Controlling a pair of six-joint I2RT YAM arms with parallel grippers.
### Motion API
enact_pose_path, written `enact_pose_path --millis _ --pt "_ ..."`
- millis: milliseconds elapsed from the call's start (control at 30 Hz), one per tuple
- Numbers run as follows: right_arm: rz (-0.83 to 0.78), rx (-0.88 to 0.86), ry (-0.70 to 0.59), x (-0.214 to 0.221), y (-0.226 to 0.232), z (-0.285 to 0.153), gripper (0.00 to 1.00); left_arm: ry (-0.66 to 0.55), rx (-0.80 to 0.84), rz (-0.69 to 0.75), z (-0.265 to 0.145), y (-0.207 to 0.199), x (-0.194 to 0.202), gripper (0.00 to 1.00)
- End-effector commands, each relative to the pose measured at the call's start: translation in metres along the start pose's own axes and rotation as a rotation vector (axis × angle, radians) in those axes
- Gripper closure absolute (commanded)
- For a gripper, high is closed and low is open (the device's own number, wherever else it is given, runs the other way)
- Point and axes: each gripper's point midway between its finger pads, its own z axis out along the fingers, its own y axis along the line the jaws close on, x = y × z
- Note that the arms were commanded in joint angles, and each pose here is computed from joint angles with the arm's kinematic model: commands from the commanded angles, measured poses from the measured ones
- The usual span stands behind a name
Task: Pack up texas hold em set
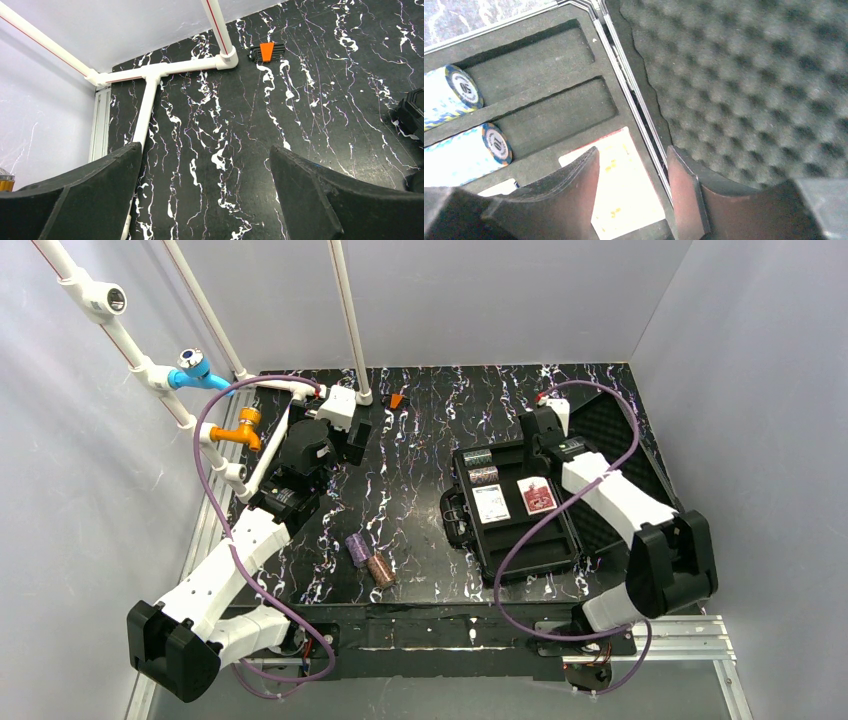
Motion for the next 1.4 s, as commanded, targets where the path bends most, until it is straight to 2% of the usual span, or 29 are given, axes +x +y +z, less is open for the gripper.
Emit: enact_pose_path --millis 0,167,600,1367 --pt "0.039 -0.027 -0.032 -0.001 -0.01 -0.016 0.42 -0.032 -0.006 -0.008 -0.004 0.003 -0.01 0.01" --pt "0.051 -0.047 -0.025 0.013 -0.013 -0.017 0.49 -0.033 -0.006 -0.008 -0.004 0.004 -0.011 0.01" --pt "0.085 -0.101 0.032 0.037 -0.009 -0.003 0.57 -0.029 -0.005 -0.005 -0.004 0.003 -0.009 0.01" --pt "0.131 -0.165 0.057 0.047 -0.009 -0.001 0.59 -0.032 -0.005 -0.015 -0.004 0.002 -0.01 0.0"
